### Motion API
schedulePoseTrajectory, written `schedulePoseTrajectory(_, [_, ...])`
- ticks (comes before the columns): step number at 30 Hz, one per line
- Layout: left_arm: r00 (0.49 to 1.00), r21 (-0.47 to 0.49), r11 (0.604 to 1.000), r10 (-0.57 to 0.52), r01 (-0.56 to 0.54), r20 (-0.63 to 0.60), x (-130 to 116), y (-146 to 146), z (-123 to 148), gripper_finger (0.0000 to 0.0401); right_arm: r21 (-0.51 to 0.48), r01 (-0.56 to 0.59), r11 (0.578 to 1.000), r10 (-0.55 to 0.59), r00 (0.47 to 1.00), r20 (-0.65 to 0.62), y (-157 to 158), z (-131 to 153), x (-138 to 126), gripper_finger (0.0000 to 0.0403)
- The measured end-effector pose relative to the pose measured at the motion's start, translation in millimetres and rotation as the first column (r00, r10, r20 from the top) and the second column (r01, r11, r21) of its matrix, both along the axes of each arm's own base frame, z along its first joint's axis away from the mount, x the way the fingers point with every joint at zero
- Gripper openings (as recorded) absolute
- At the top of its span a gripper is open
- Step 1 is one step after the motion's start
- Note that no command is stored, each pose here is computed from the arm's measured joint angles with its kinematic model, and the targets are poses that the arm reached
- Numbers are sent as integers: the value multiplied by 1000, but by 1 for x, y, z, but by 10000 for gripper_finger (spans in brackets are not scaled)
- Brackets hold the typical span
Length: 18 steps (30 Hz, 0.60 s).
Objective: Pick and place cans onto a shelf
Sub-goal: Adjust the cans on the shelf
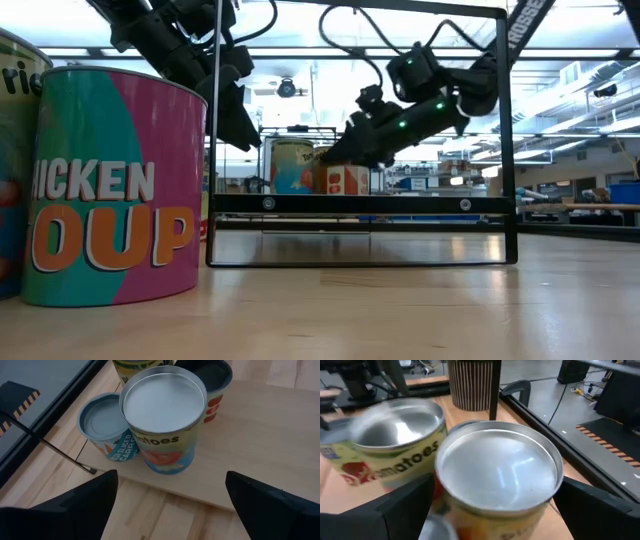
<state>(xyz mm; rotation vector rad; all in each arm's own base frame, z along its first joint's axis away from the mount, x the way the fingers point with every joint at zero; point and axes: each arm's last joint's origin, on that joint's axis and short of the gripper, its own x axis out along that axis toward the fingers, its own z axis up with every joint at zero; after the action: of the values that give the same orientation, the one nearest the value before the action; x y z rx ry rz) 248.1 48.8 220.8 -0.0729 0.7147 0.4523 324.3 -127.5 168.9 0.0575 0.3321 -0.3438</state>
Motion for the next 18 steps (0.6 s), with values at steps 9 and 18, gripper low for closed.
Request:
schedulePoseTrajectory(9, [1000, -3, 1000, 1, -1, -9, -1, 0, -1, 376, -53, -24, 998, 21, 999, -46, -8, -2, 16, 373])
schedulePoseTrajectory(18, [1000, -22, 1000, 19, -19, -3, -1, 0, -1, 376, -75, -19, 997, 14, 998, -63, -11, 9, 9, 322])
